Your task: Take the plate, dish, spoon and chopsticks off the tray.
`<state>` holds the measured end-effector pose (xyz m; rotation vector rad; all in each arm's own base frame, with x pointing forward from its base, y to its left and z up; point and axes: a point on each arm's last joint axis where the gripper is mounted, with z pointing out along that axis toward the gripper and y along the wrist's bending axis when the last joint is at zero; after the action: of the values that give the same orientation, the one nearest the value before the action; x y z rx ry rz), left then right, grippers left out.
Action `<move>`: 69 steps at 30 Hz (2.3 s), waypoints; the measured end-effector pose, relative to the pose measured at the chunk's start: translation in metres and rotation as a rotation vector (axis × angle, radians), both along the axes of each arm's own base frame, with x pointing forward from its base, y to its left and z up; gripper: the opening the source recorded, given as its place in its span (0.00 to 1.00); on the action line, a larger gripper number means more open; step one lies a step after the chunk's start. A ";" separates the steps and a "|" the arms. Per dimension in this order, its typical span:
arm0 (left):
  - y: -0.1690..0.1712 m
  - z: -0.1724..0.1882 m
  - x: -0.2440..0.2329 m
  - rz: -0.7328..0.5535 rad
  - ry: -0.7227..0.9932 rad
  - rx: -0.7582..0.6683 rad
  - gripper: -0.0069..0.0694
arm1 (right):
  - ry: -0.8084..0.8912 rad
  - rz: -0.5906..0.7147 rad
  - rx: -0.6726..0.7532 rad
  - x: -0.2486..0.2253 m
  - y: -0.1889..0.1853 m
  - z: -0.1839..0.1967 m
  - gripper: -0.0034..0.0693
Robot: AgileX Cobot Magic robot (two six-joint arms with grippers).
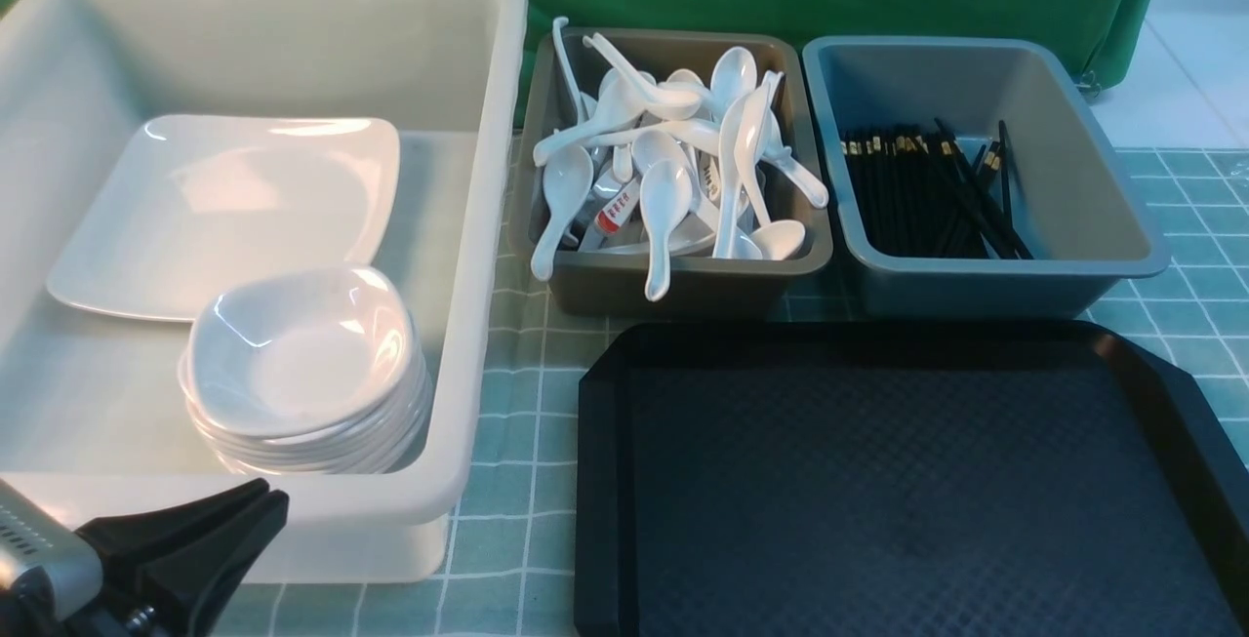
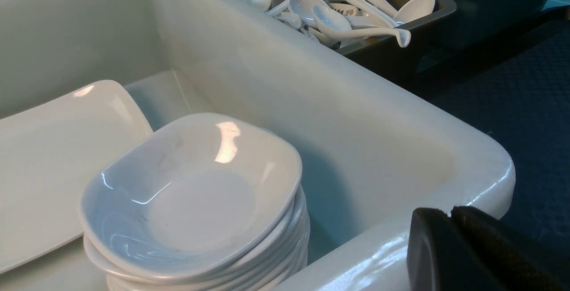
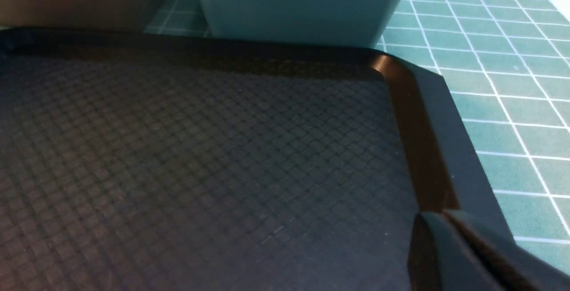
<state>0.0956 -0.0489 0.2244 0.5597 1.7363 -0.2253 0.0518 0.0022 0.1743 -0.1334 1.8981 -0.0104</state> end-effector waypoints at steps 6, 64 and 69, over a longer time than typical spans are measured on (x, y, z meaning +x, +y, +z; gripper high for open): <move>0.000 0.000 0.000 0.000 0.000 0.000 0.11 | 0.000 0.000 0.001 0.000 0.000 0.000 0.11; 0.045 -0.037 -0.040 0.516 -0.003 -0.312 0.11 | 0.001 0.000 0.001 0.000 0.000 0.000 0.28; 0.045 -0.037 -0.040 0.516 -0.003 -0.312 0.11 | 0.001 -0.002 0.006 0.000 0.000 0.000 0.30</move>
<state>0.0557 -0.0039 0.1879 -0.1200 1.7382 -0.1235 0.0517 0.0022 0.1742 -0.1275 1.8990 -0.0057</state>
